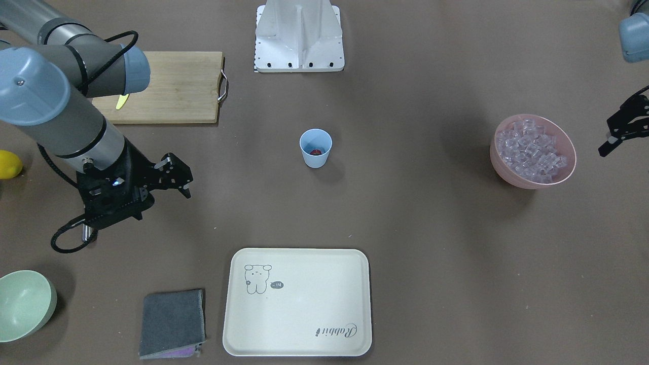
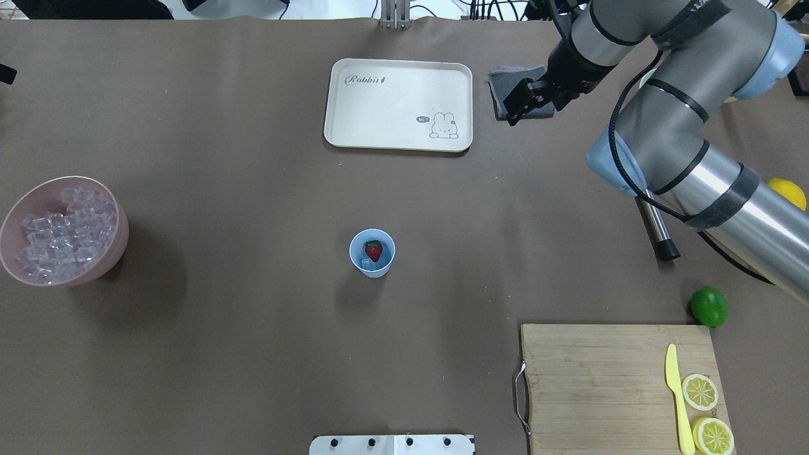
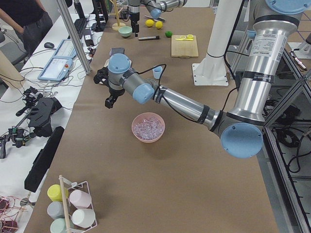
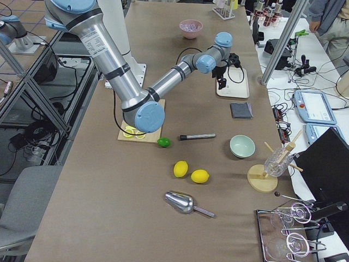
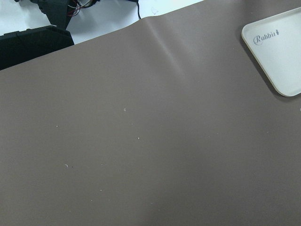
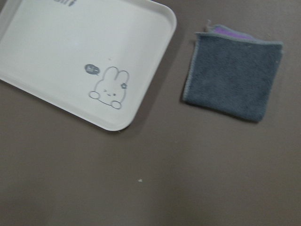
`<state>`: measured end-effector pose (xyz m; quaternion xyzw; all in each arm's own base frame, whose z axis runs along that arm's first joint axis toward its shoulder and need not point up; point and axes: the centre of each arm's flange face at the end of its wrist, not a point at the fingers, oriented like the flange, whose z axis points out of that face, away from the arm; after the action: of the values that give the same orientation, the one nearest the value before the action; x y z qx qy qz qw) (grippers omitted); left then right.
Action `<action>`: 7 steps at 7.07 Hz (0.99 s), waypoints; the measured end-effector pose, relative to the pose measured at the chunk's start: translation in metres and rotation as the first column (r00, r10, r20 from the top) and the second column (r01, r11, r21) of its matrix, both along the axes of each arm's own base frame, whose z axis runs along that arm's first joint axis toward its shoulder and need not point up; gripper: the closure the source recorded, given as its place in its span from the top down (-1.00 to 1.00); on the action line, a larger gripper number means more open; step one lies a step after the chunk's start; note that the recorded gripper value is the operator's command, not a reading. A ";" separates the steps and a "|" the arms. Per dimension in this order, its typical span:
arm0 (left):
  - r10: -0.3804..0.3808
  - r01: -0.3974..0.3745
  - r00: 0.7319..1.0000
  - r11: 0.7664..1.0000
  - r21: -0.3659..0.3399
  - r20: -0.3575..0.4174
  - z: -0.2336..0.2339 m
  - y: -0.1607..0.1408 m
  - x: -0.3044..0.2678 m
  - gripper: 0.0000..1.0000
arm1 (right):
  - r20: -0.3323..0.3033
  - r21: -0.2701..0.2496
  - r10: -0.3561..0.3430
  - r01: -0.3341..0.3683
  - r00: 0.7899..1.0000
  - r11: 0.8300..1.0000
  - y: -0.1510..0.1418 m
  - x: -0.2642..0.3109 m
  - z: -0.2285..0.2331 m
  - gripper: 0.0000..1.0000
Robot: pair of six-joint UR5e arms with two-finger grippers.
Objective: Mash ice and strawberries in cup
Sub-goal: 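Move the right gripper to the top of the steel muddler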
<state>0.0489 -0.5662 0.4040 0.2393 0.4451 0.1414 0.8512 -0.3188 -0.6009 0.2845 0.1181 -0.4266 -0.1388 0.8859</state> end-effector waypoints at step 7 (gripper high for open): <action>-0.016 0.015 1.000 0.999 0.048 0.016 -0.017 0.000 0.001 0.95 | -0.164 -0.190 0.075 -0.106 0.984 0.976 -0.003 0.063 0.162 1.00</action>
<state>0.0500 -0.5662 0.3871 0.2619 0.4329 0.1475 0.8499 -0.2559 -0.6044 0.4460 0.0374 -0.3617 -0.0636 0.9294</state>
